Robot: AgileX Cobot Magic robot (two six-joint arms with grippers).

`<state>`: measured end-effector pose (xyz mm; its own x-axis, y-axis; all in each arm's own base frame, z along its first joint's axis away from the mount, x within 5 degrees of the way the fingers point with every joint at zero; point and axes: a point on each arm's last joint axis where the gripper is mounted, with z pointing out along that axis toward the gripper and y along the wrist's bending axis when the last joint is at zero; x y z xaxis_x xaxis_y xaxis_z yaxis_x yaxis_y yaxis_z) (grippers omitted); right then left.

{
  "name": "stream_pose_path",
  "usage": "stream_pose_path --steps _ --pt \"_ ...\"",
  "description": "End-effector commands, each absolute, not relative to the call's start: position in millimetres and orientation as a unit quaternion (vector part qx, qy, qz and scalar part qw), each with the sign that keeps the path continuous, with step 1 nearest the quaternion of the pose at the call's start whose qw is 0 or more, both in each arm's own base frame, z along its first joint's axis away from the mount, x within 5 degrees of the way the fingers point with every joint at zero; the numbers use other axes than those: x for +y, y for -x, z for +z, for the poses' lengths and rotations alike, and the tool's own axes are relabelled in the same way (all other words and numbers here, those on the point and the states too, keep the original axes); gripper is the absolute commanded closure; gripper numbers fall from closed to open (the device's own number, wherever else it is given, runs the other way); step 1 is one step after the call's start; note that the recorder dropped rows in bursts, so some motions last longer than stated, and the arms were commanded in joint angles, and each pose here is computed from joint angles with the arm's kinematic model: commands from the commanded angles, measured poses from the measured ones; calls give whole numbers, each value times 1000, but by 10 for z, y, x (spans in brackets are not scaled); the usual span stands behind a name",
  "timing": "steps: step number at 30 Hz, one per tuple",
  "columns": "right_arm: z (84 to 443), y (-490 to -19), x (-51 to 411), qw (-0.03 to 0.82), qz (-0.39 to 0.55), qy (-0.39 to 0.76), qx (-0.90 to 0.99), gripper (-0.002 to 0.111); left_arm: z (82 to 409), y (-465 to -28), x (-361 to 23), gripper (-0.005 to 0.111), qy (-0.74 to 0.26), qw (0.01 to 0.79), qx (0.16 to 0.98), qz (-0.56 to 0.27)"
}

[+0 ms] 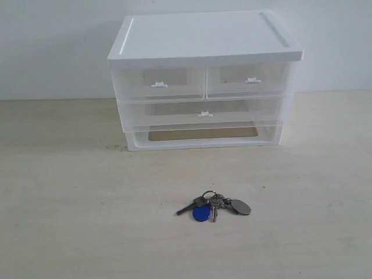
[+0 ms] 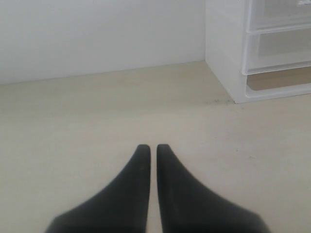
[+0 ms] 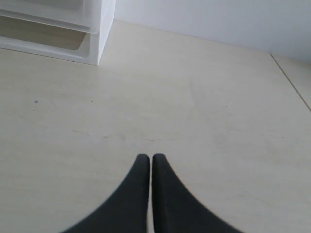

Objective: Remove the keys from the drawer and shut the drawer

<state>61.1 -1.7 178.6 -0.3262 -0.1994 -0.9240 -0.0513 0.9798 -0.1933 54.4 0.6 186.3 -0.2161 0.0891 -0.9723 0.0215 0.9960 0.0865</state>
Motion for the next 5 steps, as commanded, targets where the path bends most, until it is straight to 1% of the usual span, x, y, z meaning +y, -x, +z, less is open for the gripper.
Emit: stream_pose_path --steps 1,5 --pt "1802 -614 -16 583 -63 74 807 108 1867 -545 8 102 -32 630 775 27" --pt "1802 -614 -16 583 -63 74 807 108 1867 -545 8 102 -32 630 775 27"
